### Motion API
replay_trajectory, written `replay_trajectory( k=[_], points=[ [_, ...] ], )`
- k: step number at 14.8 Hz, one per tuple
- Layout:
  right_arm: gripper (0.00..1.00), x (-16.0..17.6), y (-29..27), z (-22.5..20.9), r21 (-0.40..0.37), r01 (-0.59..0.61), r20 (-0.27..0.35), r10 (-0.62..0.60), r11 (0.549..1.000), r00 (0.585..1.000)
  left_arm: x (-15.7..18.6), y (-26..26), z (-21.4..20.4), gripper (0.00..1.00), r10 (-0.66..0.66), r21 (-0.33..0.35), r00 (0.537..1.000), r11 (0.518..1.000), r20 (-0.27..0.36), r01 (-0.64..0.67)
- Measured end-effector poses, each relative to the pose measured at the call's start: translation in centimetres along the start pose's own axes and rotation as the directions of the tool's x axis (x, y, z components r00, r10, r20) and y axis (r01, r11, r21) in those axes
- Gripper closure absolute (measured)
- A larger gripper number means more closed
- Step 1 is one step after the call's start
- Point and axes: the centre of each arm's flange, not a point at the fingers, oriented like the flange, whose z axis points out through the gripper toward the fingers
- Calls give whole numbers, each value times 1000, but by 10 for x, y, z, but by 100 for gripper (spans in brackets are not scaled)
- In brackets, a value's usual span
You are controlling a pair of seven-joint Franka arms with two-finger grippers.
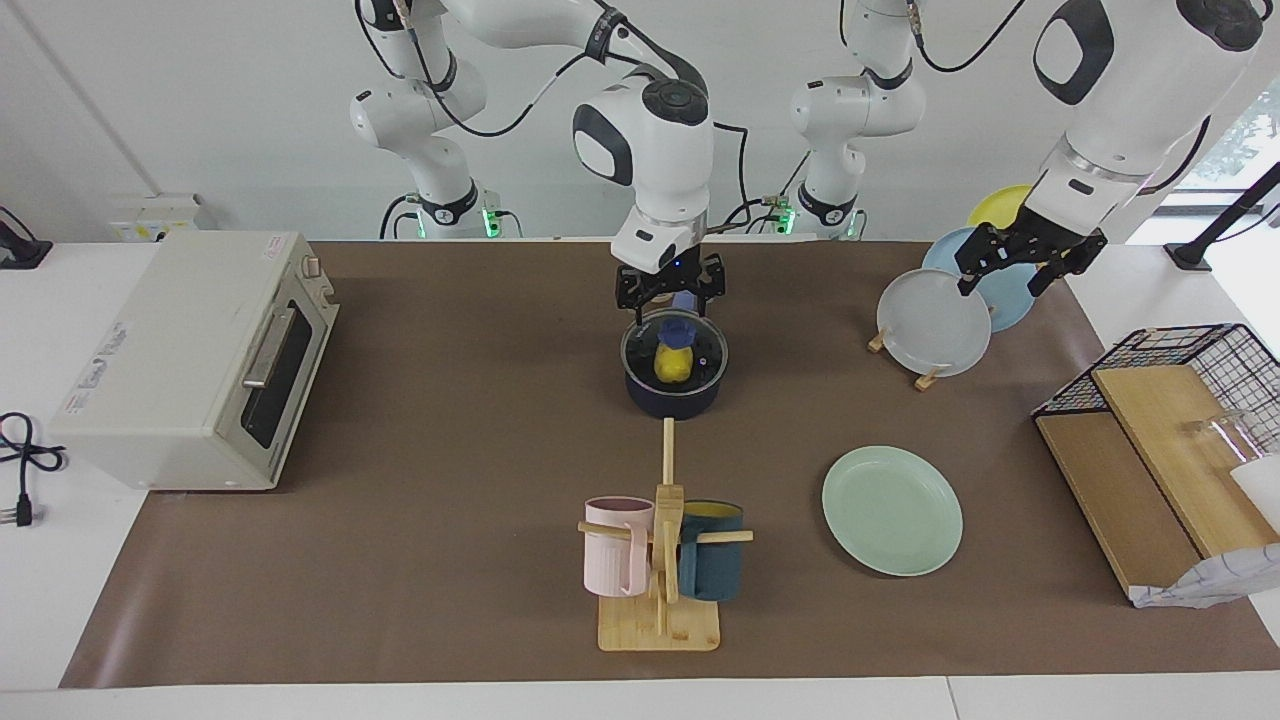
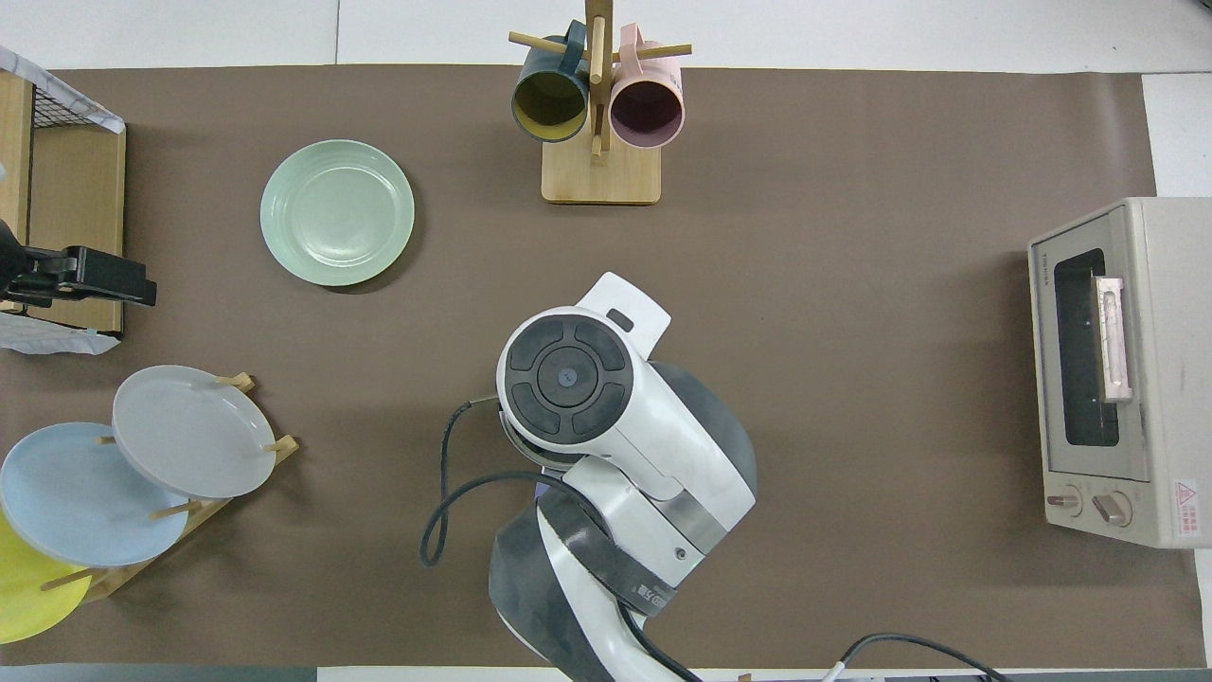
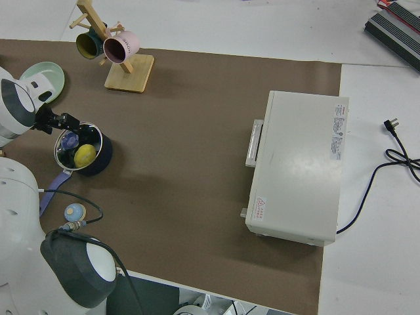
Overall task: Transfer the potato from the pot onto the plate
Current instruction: 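Grasp the blue lid knob with the right gripper and lift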
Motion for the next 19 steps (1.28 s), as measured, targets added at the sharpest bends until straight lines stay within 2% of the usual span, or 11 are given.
replay_trajectory(
  k=[9,14,16,18,19],
  points=[
    [0,-2,-18,48,-48,65,-22,-66,997,998,0,0,0,0,1,0,1000,1000,0,-1],
    [0,-1,-20,51,-45,70,-29,-71,997,997,0,0,1,0,0,0,1000,1000,1,0],
    [7,-1,-20,50,-45,69,-29,-71,997,997,0,0,1,0,1,0,1000,1000,2,-1],
    [22,0,-19,51,-45,67,-30,-69,997,997,0,1,1,0,2,0,1000,1000,2,-2],
    [22,0,-18,50,-46,66,-30,-68,997,997,0,1,1,0,2,0,1000,1000,2,-2]
  ],
)
